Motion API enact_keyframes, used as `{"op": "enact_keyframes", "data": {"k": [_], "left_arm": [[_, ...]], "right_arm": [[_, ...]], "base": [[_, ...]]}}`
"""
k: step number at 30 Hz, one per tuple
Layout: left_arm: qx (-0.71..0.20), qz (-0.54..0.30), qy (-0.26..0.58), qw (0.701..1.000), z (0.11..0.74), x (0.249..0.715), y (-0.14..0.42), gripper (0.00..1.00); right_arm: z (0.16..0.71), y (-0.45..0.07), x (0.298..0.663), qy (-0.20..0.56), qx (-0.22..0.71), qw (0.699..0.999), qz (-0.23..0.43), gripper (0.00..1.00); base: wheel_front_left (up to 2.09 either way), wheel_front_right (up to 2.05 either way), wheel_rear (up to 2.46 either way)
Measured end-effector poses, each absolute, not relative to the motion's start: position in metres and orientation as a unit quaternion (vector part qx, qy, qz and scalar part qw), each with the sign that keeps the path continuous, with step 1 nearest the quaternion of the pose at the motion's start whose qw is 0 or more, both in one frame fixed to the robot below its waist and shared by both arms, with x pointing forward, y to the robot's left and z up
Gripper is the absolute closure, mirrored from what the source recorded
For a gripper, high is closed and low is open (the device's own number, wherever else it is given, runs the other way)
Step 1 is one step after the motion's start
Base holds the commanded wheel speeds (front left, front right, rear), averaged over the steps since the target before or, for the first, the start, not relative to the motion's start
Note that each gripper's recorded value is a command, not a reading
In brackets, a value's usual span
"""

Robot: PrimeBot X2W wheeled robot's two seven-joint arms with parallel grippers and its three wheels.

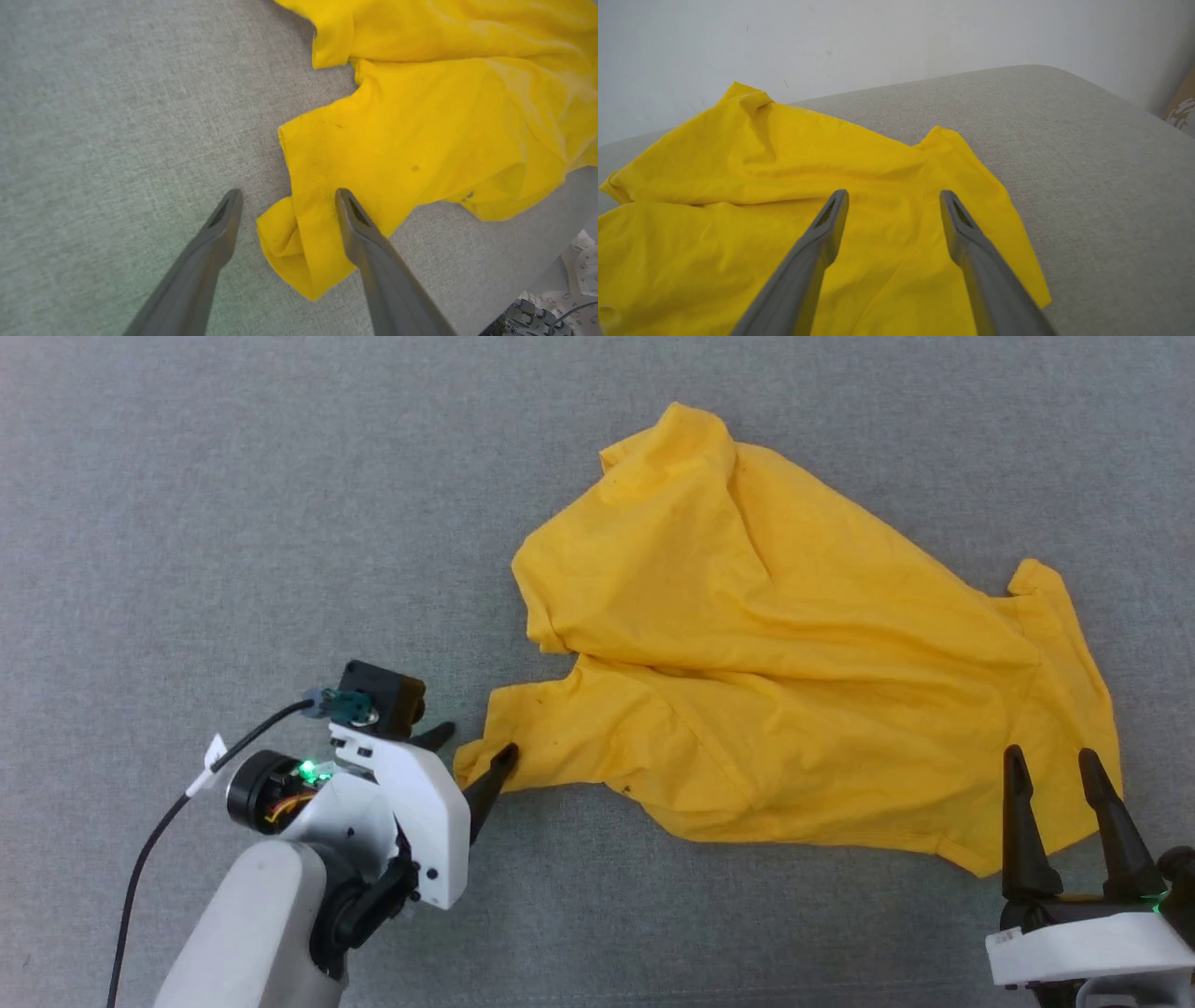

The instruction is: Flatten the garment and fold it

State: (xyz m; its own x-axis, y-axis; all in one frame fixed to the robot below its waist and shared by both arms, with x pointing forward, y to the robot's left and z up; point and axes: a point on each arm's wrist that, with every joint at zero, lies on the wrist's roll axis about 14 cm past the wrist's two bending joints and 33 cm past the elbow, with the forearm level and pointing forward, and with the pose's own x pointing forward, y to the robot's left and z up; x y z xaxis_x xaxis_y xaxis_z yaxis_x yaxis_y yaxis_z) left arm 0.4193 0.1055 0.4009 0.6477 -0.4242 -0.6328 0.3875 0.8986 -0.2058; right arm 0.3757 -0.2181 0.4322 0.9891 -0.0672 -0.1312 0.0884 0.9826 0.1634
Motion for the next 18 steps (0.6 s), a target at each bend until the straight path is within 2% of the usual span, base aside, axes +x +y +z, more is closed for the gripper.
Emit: {"op": "enact_keyframes", "data": {"k": [12, 13, 14, 16, 18], "left_arm": [[-0.021, -0.251, 0.387, 0.887, 0.394, 0.417, 0.090, 0.00], [-0.020, -0.254, 0.386, 0.887, 0.393, 0.418, 0.088, 0.13], [-0.019, -0.257, 0.383, 0.887, 0.394, 0.418, 0.086, 0.39], [-0.015, -0.264, 0.379, 0.887, 0.393, 0.418, 0.082, 1.00], [-0.009, -0.271, 0.376, 0.886, 0.392, 0.417, 0.079, 1.00]], "right_arm": [[0.428, -0.216, 0.379, 0.068, 0.086, 0.993, -0.036, 0.00], [0.428, -0.216, 0.378, 0.068, 0.086, 0.993, -0.037, 0.00], [0.428, -0.216, 0.378, 0.069, 0.086, 0.993, -0.037, 0.00], [0.427, -0.217, 0.377, 0.070, 0.086, 0.993, -0.039, 0.00], [0.427, -0.218, 0.376, 0.070, 0.086, 0.993, -0.040, 0.00]], "base": [[0.00, 0.00, 0.00], [0.00, 0.00, 0.00], [0.00, 0.00, 0.00], [0.00, 0.00, 0.00], [0.00, 0.00, 0.00]]}}
